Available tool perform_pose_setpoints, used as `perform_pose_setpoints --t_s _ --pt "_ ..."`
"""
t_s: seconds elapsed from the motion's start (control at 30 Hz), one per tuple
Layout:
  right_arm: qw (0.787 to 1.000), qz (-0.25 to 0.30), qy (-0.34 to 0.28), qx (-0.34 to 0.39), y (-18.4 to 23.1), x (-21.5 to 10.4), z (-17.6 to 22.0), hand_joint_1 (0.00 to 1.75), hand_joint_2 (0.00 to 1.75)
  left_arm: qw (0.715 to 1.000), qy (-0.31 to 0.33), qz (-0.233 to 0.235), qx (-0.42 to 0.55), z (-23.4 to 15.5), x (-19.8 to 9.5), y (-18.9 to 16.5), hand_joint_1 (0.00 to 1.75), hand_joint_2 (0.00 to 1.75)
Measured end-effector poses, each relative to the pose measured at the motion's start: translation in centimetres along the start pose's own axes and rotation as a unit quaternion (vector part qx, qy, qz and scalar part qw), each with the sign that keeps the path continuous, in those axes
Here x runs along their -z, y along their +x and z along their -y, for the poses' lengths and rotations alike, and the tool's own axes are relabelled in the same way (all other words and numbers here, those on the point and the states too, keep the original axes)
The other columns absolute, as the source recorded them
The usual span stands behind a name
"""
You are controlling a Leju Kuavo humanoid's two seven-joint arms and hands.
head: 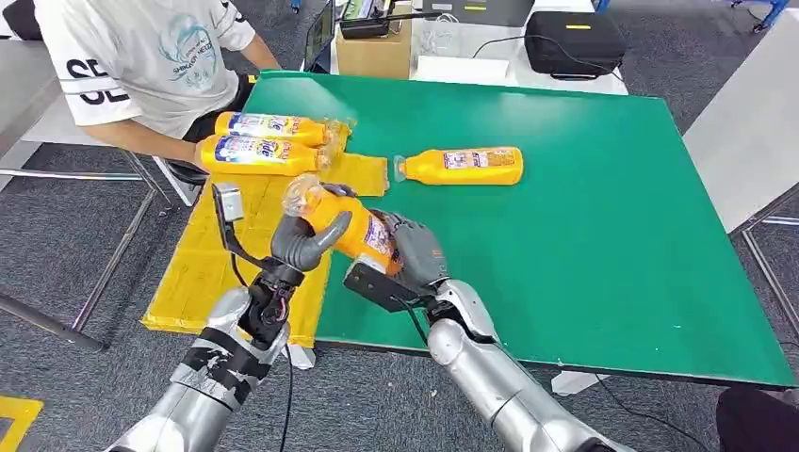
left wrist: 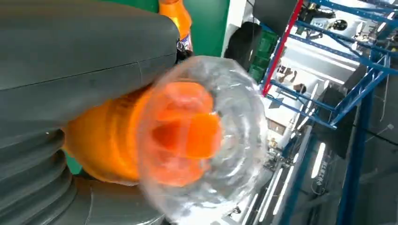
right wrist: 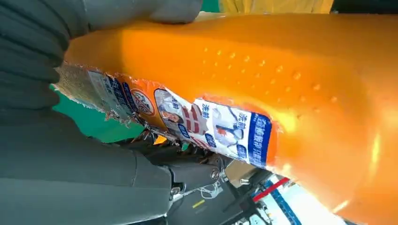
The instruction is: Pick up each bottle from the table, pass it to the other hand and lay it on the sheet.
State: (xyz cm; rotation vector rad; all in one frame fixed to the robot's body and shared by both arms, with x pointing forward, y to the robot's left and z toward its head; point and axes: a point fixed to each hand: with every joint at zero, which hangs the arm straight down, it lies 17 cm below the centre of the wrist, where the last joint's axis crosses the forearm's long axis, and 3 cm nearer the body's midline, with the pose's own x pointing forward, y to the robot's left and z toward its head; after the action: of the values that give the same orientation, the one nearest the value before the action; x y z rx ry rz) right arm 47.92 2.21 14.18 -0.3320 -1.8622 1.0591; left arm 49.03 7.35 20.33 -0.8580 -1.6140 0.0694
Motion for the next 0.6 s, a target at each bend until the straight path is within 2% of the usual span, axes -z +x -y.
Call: perform_pose_setpoints --t_s 0.07,0.2,0.3,0.4,0.6 --pt "1.0 0.0 0.0 0.0 0.0 0.0 0.0 0.0 1.75 1.0 0.002 0.001 -0.002 -0.1 0.0 0.1 1.75 1.75" --pt "1.0 -0.008 -0.014 0.017 -0.2 0.0 0.5 0.0 1.75 1.0 0.025 0.008 0.005 -1.0 0.1 0.3 1.75 1.75" --pt "0.997 -0.02 -0.055 0.05 -0.5 -0.1 2.1 0.0 1.75 0.992 0.083 0.042 0.079 -3.5 0.3 1.5 1.75 1.75" --pt "0.989 -0.027 -0.112 0.094 -0.7 -0.6 5.0 0.0 1.75 0.962 0.146 0.079 0.217 -6.7 -0.2 3.6 1.75 1.75" --pt "0.971 -0.021 -0.185 0.152 -0.5 -2.7 9.2 0.0 1.75 0.877 0.199 0.119 0.421 -9.9 -0.5 7.2 1.75 1.75"
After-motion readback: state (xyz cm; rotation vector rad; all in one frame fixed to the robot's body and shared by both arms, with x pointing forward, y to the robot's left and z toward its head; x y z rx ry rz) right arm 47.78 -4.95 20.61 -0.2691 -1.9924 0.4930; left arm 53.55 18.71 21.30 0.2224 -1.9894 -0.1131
